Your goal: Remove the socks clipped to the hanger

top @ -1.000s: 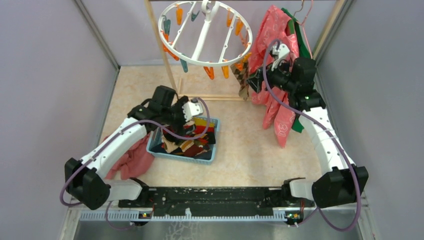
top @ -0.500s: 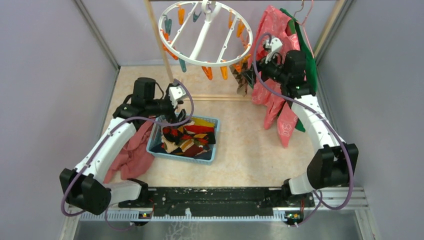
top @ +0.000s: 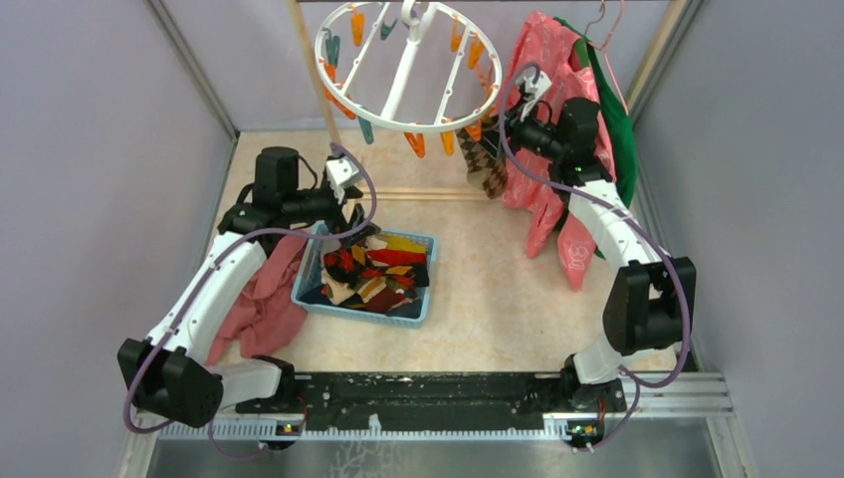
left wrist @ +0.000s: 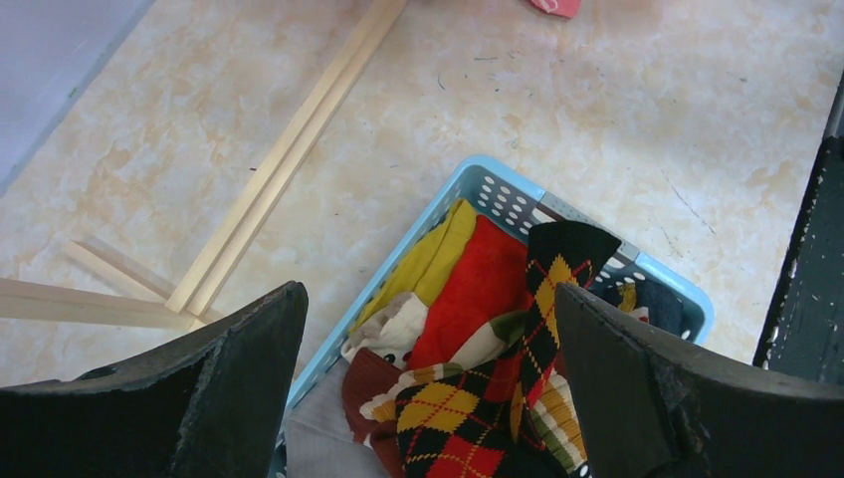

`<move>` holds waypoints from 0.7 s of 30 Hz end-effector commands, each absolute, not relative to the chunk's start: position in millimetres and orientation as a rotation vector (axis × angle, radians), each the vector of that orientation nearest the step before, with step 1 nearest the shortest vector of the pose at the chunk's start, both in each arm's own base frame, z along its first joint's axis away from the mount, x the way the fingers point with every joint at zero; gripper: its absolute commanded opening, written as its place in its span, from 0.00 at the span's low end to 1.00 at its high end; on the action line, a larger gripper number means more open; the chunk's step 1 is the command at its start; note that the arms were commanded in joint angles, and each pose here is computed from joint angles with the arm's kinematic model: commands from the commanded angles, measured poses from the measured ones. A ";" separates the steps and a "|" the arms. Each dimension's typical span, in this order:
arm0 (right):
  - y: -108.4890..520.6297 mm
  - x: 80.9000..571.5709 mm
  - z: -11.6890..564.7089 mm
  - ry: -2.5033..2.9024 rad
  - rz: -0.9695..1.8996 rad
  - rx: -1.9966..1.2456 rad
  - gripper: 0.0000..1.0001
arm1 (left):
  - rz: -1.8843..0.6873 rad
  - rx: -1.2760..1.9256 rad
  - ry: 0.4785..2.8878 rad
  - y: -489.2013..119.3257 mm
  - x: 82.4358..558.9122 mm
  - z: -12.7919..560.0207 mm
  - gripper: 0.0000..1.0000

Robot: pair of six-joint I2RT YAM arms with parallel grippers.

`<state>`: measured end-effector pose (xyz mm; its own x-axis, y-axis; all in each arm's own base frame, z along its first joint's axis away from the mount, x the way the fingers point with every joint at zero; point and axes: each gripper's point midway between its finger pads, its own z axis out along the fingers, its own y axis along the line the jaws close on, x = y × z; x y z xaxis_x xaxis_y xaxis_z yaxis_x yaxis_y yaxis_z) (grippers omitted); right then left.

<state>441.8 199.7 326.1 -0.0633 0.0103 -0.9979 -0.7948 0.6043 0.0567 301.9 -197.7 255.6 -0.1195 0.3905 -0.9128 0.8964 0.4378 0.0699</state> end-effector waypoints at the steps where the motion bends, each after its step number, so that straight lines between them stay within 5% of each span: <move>1: 213.5 417.9 363.1 1.339 0.837 -0.760 0.41 | -0.661 1.065 1.636 -201.4 309.5 284.1 0.99; 4: 213.1 408.6 360.6 1.341 0.856 -0.751 0.15 | -0.689 1.046 1.625 -204.4 309.9 287.0 0.99; 7: 213.8 395.5 362.8 1.333 0.873 -0.750 0.00 | -0.741 1.036 1.606 -210.4 308.3 289.2 0.98; 21: 251.6 314.2 381.1 1.271 1.140 -0.866 0.00 | -1.066 1.026 1.432 -244.5 291.9 306.7 0.93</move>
